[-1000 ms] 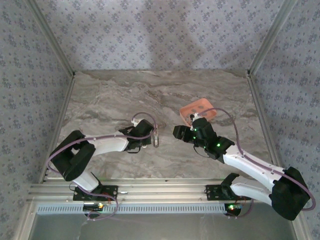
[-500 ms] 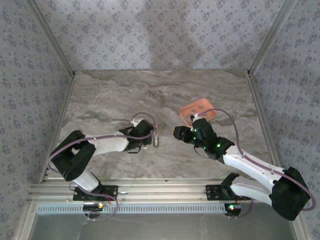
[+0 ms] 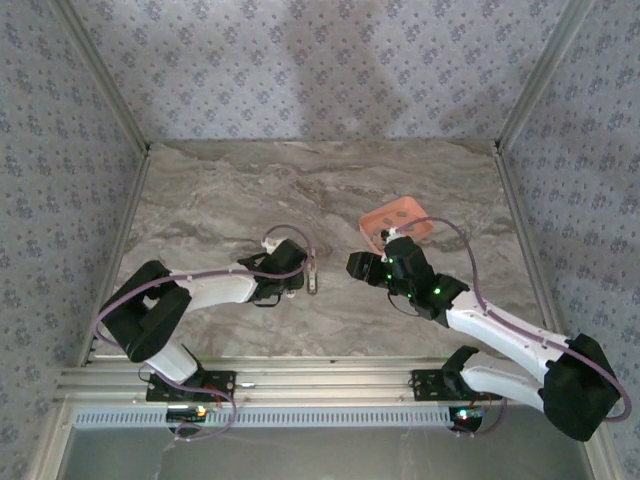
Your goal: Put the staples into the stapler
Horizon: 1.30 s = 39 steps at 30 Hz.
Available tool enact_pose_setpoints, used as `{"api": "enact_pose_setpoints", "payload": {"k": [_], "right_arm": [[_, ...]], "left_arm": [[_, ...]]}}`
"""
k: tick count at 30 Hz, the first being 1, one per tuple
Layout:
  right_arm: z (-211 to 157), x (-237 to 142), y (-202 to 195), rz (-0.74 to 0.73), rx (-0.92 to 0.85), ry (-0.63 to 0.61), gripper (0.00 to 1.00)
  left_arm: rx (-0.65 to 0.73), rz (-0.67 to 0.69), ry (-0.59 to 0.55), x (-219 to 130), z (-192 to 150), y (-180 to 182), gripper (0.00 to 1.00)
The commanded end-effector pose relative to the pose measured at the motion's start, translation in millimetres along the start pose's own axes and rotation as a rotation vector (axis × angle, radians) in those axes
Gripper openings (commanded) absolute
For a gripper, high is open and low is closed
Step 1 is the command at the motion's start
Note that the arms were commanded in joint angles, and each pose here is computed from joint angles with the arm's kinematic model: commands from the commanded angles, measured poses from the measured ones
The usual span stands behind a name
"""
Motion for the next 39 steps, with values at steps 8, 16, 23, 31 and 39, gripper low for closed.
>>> {"api": "enact_pose_setpoints", "payload": {"k": [8,16,23,31,39], "right_arm": [[-2.6,-0.9,-6.6,-0.029,0.023,-0.002,0.59],[-2.5,-0.6,-7.2,-0.032,0.025,-0.003,0.59],[-3.5,-0.2,-7.5,-0.031,0.027,-0.002,0.59],[-2.4,-0.4,-6.3,-0.026,0.026,-0.006,0.59],[-1.6,-0.5,-6.0,-0.029,0.025,-0.004,0.59]], "left_arm": [[0.022,0.012,0.005,-2.4,-1.8,5.3,0.41],[0.068,0.025,0.005,-3.7,-1.8,2.7,0.36],[0.090,0.031,0.008,-4.0,-1.8,0.7,0.34],[0.096,0.030,0.009,-4.7,-1.3,-0.7,0.34],[0.087,0.010,-0.011,-11.8,3.2,-4.3,0.39]]}}
Point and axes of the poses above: each hand's point on the last joint's axis, 136 mm out from that joint toward the fingers, its own x axis out along the fingers, its own y axis along the line the jaws close on, z = x × y, the point moved 4 cm from there along -x, back along the fingers, and after that the axes turned 9 degrees about -x, right-handed, at the moved point
